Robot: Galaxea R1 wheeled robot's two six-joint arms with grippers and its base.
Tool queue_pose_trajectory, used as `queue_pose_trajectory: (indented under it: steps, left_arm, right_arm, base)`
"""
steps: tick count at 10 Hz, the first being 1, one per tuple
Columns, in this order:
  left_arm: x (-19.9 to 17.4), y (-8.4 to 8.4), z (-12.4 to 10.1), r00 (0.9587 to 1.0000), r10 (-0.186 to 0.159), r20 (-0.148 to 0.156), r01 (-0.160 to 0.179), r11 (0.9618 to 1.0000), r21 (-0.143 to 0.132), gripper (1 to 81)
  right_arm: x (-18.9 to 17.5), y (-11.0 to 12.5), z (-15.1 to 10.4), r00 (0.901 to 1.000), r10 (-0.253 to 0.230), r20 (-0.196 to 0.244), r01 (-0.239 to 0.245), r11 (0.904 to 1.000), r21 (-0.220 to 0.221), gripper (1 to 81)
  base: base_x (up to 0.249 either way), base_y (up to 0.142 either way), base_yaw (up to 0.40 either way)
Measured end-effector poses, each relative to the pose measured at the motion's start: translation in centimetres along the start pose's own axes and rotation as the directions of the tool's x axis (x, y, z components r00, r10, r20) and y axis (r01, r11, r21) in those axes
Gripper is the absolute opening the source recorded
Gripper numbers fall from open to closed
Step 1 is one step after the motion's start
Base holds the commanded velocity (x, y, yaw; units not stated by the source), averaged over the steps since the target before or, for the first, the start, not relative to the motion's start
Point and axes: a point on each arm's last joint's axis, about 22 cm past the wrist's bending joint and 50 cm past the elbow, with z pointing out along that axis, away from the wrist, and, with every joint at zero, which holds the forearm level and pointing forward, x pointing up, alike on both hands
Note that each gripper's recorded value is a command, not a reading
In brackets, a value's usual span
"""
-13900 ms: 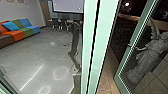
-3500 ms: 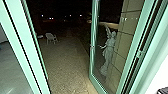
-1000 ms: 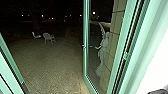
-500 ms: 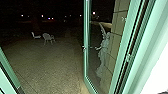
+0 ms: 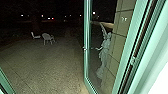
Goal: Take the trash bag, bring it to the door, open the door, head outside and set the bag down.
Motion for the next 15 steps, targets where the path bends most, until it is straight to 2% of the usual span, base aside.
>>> queue_pose_trajectory:
  steps: [5,7,8,9,10,11,13,14,15]
  left_arm:
    - [0.0,-0.1,0.0,1.0000,0.000,0.002,0.000,1.0000,0.000,1.0]
    - [0.0,0.4,0.1,1.0000,0.000,0.002,0.000,1.0000,-0.006,1.0]
    - [-0.2,-0.4,-0.1,1.0000,-0.001,0.003,0.001,1.0000,0.005,1.0]
    - [-0.4,-0.4,-0.1,1.0000,-0.001,0.008,0.001,1.0000,0.006,1.0]
    - [-0.1,0.7,0.1,1.0000,0.000,-0.001,0.000,1.0000,-0.009,1.0]
    - [-0.6,0.9,0.2,1.0000,-0.002,0.003,0.002,0.9999,-0.011,1.0]
    - [-0.6,-0.1,-0.1,1.0000,-0.001,0.005,0.001,1.0000,0.004,1.0]
    - [-0.5,-0.3,-0.1,1.0000,-0.001,0.005,0.001,1.0000,0.005,1.0]
    - [-0.5,0.2,0.0,1.0000,-0.001,0.003,0.001,1.0000,-0.001,1.0]
  right_arm:
    - [0.2,-0.1,0.0,1.0000,-0.001,-0.002,0.001,1.0000,0.001,81.1]
    - [0.3,0.5,-0.1,1.0000,-0.001,-0.005,0.001,1.0000,-0.007,81.1]
    - [0.0,-0.3,0.1,1.0000,0.000,0.003,0.000,1.0000,0.003,81.1]
    - [0.2,-0.1,0.0,1.0000,0.000,-0.005,0.000,1.0000,0.004,81.1]
    - [0.2,1.1,-0.2,1.0000,-0.001,-0.004,0.001,0.9999,-0.014,81.1]
    - [-0.2,1.2,-0.3,1.0000,0.000,0.000,0.000,0.9999,-0.014,81.1]
    - [-0.8,0.0,0.0,1.0000,0.002,0.007,-0.002,1.0000,0.002,81.1]
    - [-0.3,-0.2,0.1,1.0000,0.000,0.002,0.000,1.0000,0.005,81.1]
    - [-0.1,0.5,-0.1,1.0000,-0.001,-0.003,0.001,1.0000,-0.004,81.1]
  base:
    - [0.102,0.000,0.000]
    - [0.101,0.000,0.000]
    - [0.101,0.000,0.000]
    - [0.101,0.000,0.000]
    - [0.101,0.000,0.000]
    - [0.101,0.000,0.000]
    - [0.101,0.000,0.000]
    - [0.101,0.000,0.000]
    - [0.102,0.000,0.000]
